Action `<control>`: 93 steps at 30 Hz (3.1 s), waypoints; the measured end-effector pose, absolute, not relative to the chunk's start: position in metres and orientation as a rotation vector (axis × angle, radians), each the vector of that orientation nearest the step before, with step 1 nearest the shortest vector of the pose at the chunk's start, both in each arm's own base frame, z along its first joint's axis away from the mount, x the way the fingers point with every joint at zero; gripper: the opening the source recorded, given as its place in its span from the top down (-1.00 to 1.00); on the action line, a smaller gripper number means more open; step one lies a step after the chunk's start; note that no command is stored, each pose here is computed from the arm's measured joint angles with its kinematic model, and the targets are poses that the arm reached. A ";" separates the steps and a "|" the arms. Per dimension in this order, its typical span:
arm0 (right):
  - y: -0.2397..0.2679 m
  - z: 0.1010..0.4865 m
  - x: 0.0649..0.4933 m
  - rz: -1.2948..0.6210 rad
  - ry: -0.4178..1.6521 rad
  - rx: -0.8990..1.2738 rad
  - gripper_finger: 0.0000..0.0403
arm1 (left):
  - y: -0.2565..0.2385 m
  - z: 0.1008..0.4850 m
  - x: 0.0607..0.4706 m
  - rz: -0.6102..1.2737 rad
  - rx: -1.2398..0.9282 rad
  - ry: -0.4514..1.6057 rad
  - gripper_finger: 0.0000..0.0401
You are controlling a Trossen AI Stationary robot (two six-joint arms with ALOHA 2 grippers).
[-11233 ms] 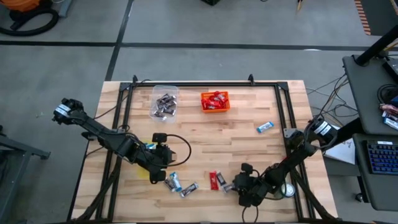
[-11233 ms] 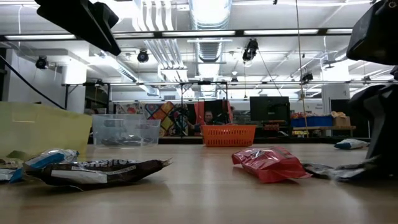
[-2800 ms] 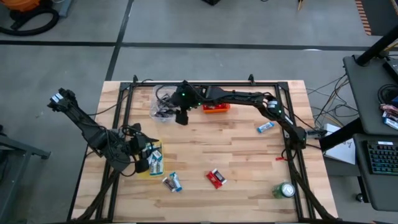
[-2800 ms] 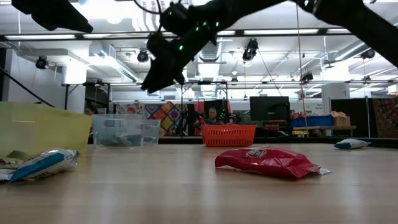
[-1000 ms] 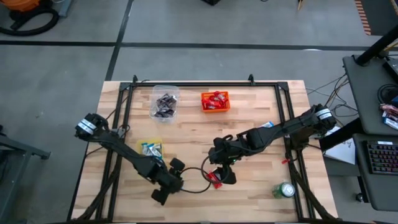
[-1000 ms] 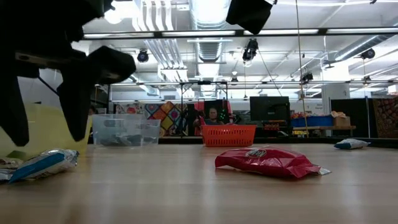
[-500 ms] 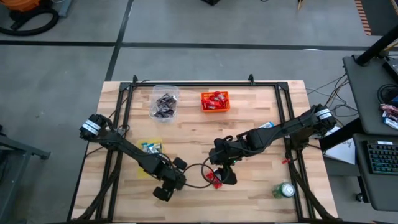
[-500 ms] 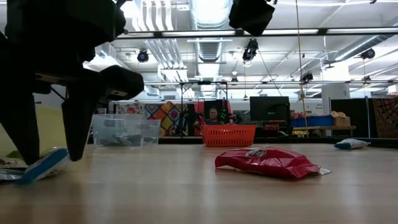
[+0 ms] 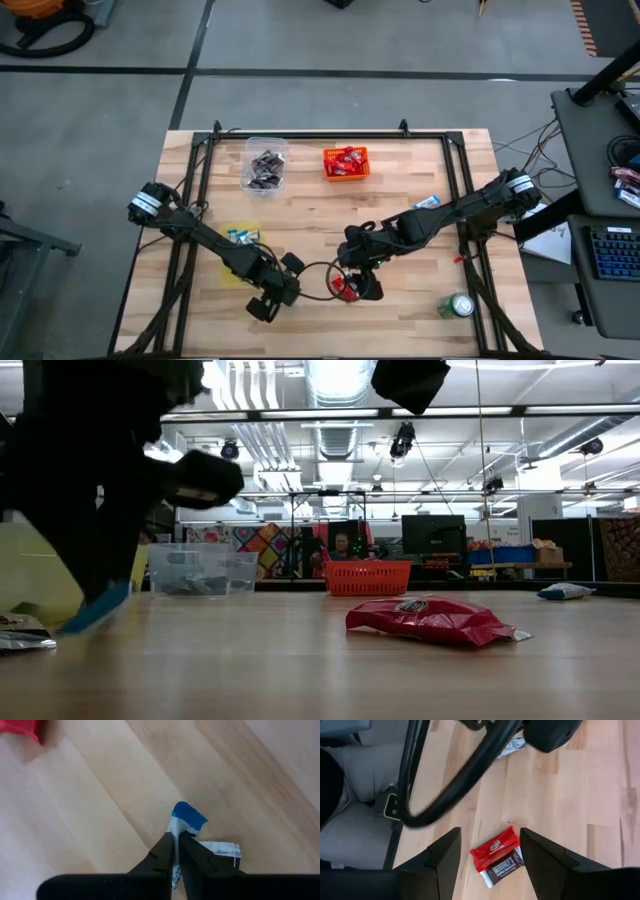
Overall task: Sort candy
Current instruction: Put the left white candy into the yellow bin, then put the red candy into the orange basket
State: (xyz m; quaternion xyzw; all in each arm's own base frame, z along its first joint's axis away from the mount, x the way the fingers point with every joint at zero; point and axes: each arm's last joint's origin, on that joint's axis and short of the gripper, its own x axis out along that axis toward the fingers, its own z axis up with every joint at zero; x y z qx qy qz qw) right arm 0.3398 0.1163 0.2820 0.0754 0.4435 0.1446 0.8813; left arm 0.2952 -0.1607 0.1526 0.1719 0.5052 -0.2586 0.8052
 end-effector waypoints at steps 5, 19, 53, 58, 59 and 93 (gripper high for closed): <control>0.125 0.280 0.336 0.325 0.931 0.136 0.05 | -0.157 0.175 0.291 -0.509 0.393 1.014 1.00; 0.127 0.271 0.333 0.220 0.935 0.097 0.05 | -0.096 0.263 0.201 0.165 -0.012 1.052 1.00; 0.139 0.241 0.338 -0.111 1.020 0.635 0.05 | -0.108 0.252 0.186 0.355 -0.216 1.006 0.37; 0.155 0.216 0.341 -0.184 1.101 0.730 0.05 | -0.124 0.271 0.185 0.286 -0.056 0.850 0.37; 0.157 0.212 0.342 -0.205 1.111 0.747 0.05 | -0.127 0.274 0.185 0.273 -0.034 0.826 0.37; 0.179 0.150 0.389 -0.436 1.180 0.573 0.52 | -0.136 0.281 0.194 0.305 0.270 0.658 0.37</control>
